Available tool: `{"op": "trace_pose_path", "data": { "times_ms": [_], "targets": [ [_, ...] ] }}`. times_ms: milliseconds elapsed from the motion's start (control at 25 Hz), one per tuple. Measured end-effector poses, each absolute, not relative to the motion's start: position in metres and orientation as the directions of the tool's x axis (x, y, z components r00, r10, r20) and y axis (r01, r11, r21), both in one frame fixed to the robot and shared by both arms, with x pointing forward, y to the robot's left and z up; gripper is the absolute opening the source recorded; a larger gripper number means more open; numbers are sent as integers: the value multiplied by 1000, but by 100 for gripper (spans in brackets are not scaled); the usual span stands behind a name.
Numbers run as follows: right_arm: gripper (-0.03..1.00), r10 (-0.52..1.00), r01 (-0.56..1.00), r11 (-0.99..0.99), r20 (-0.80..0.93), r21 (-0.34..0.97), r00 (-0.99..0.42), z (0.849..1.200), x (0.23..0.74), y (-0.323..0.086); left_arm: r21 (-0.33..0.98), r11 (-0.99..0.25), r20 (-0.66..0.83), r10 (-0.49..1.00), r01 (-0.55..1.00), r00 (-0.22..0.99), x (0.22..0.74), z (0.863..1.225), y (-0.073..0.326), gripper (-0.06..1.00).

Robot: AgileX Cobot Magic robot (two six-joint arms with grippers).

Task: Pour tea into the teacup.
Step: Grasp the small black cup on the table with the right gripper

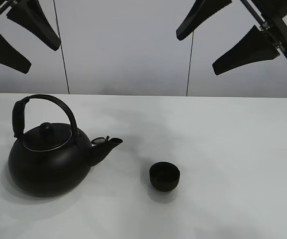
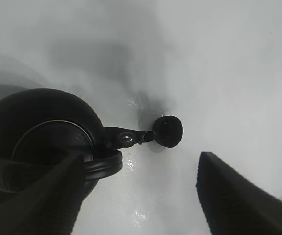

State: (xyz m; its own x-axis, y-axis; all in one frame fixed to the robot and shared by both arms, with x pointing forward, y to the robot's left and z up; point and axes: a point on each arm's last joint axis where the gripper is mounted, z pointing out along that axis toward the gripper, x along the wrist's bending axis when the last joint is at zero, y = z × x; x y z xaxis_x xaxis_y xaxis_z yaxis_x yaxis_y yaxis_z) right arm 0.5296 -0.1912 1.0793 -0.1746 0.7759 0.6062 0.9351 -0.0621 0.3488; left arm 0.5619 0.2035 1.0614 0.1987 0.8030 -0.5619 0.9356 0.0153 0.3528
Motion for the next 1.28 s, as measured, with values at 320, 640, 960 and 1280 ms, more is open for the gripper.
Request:
{"op": "trace_pose_path", "data": {
  "times_ms": [320, 640, 960, 1280],
  "targets": [
    [50, 777, 931, -46, 598, 361, -193, 1079, 530, -191, 353, 15, -562, 803, 936, 199, 562, 1061, 204, 48],
    [58, 773, 925, 76, 563, 373, -291, 1078, 524, -191, 352, 15, -562, 803, 936, 198, 562, 1061, 204, 48],
    [59, 793, 922, 140, 518, 360, -322, 1074, 521, -194, 352, 15, -562, 803, 936, 198, 562, 1061, 204, 48],
    [59, 831, 905, 174, 435, 388, -346, 1072, 524, -200, 352, 15, -562, 803, 936, 198, 562, 1061, 204, 48]
  ]
}}
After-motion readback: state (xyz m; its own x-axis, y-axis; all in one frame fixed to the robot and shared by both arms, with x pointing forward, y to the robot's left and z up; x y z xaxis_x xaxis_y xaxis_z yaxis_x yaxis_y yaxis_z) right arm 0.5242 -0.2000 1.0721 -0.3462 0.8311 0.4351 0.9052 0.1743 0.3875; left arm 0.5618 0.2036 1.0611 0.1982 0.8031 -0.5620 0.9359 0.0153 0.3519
